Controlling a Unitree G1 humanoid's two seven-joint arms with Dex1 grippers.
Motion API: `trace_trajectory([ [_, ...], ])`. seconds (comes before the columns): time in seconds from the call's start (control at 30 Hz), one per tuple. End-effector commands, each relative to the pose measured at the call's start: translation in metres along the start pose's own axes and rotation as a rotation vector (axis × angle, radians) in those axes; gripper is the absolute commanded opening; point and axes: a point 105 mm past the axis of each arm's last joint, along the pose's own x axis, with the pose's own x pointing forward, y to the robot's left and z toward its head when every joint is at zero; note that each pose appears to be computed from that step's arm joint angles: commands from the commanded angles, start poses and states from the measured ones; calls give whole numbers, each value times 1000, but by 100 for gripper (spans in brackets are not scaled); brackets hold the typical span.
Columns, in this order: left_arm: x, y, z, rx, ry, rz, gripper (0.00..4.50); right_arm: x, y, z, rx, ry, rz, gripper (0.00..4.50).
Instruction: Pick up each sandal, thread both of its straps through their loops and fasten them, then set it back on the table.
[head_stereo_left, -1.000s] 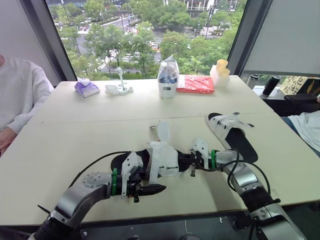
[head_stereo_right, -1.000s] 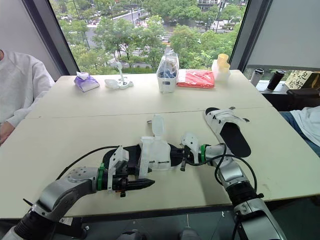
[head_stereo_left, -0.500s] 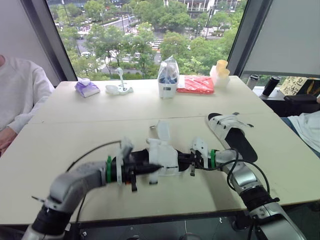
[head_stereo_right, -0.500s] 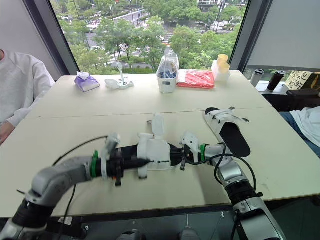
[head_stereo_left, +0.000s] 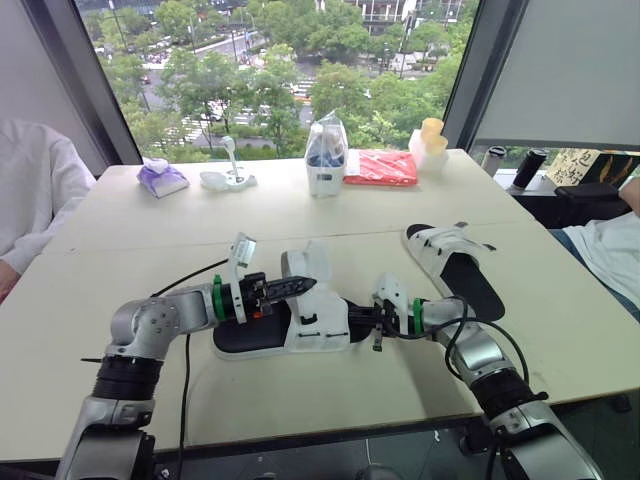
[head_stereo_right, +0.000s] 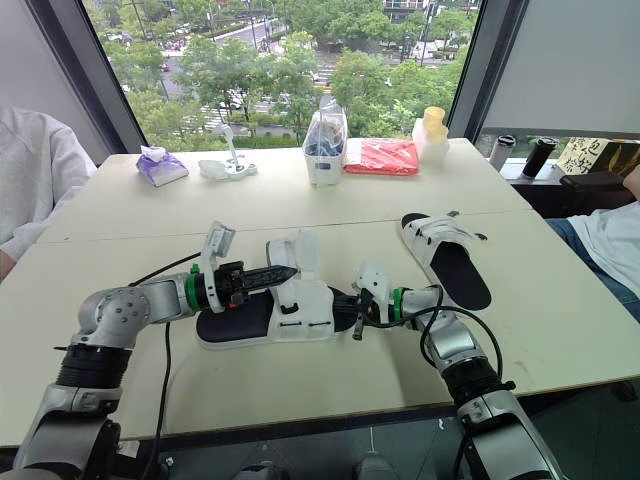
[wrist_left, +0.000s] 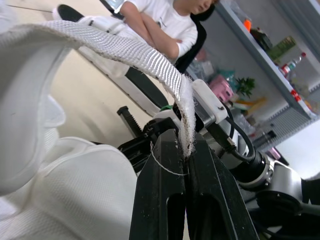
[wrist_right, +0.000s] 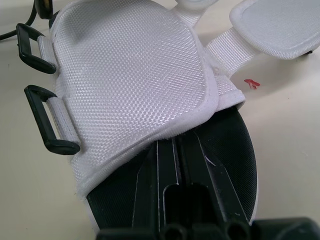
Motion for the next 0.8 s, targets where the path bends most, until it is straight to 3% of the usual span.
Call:
trace_trajectory([
  [0.03,2,-8,0,32,20,-29,2,0,16,-43,86,146,22,0],
  [0.8,-1,-7,-12,85,88,6,2,1,17,-43,99,136,11,0],
])
